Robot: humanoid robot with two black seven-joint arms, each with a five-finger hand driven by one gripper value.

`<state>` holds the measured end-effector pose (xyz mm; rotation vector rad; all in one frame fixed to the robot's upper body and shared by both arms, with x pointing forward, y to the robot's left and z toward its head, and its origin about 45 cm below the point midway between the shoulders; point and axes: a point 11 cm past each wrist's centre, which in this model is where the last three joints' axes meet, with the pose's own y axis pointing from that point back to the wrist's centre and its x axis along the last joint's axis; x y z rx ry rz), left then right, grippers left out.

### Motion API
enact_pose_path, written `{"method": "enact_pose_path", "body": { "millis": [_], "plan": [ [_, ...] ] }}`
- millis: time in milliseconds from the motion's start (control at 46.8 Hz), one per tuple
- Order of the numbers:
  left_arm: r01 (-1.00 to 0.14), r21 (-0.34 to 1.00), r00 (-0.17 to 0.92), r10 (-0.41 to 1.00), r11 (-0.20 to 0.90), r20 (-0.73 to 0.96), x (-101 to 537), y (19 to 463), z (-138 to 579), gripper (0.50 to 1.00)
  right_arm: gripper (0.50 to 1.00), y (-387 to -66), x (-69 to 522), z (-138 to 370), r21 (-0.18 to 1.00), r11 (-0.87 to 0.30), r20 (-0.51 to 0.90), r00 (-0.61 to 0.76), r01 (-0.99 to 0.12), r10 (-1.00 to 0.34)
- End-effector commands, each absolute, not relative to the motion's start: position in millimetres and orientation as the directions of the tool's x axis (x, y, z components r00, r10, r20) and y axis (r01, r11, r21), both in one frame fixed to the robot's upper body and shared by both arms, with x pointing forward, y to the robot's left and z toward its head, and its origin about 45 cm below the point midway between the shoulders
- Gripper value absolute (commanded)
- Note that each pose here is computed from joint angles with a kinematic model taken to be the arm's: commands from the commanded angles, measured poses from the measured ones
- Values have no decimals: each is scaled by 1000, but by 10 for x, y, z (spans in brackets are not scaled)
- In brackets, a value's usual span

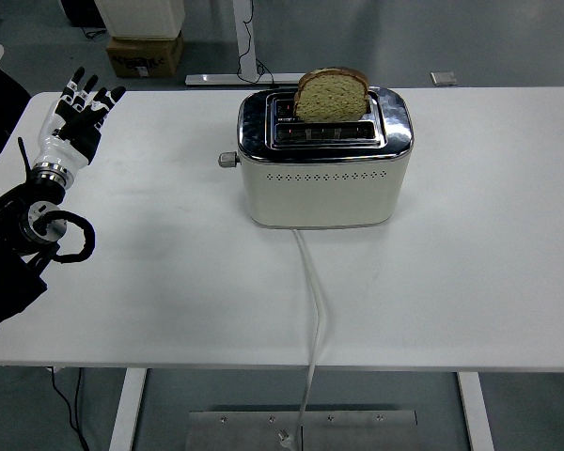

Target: Press down toaster

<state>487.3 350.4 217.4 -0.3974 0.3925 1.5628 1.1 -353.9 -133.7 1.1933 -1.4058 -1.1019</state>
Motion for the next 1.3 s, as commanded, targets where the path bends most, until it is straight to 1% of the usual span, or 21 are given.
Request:
{"method": "enact_pose_path", "body": {
  "millis": [0, 85, 235, 321, 427, 534, 556, 684, 791, 919, 1111, 1132, 1282],
  "plan": [
    [-999, -2, -28, 883, -33, -469, 4882, 3581, 2232, 1000, 998, -3539, 10, -1337, 984, 116, 107, -69, -132, -992],
    [-999, -4, -33, 905, -38, -423, 4868, 3719, 2285, 1000, 998, -3539, 10, -1337, 984, 116, 107, -69, -132, -992],
    [-1000, -24, 3, 952, -5, -308, 4883, 3832, 2448, 1000, 1000, -3539, 10, -1337, 984, 116, 107, -69, -132, -992],
    [-998, -53, -7, 965, -22, -263, 4872, 4054, 2649, 1000, 998, -3539, 10, -1337, 984, 116, 107, -69, -132, -992],
    [-998, -63, -9, 973, -25, -233, 4872, 4127, 2729, 1000, 998, -3539, 10, -1337, 984, 116, 108, -69, -132, -992],
    [-998, -62, 13, 985, 2, -173, 4887, 4098, 2765, 1000, 1000, -3539, 10, -1337, 984, 116, 107, -69, -132, -992],
    [-998, -60, 35, 989, 27, -145, 4890, 4061, 2769, 1000, 998, -3539, 10, -1337, 984, 116, 107, -69, -132, -992],
    [-994, -83, 79, 986, 67, -147, 4906, 3961, 2869, 1000, 1000, -3539, 8, -1337, 985, 116, 107, -69, -131, -992],
    [-985, -103, 155, 979, 142, -132, 4891, 3793, 2993, 1000, 1000, -3539, 10, -1337, 984, 116, 107, -69, -132, -992],
    [-976, -28, 217, 972, 216, -94, 4851, 3630, 2928, 1000, 998, -3539, 10, -1337, 984, 116, 107, -69, -132, -992],
    [-966, -5, 257, 966, 257, -41, 4827, 3563, 2911, 1000, 998, -3539, 10, -1337, 984, 116, 107, -69, -132, -992],
    [-964, 13, 268, 963, 267, 25, 4807, 3604, 2899, 1000, 998, -3539, 10, -1337, 984, 116, 107, -69, -132, -992],
    [-955, 65, 296, 944, 289, 145, 4752, 3664, 2815, 1000, 1000, -3539, 10, -1337, 984, 116, 107, -69, -132, -992]
  ]
}}
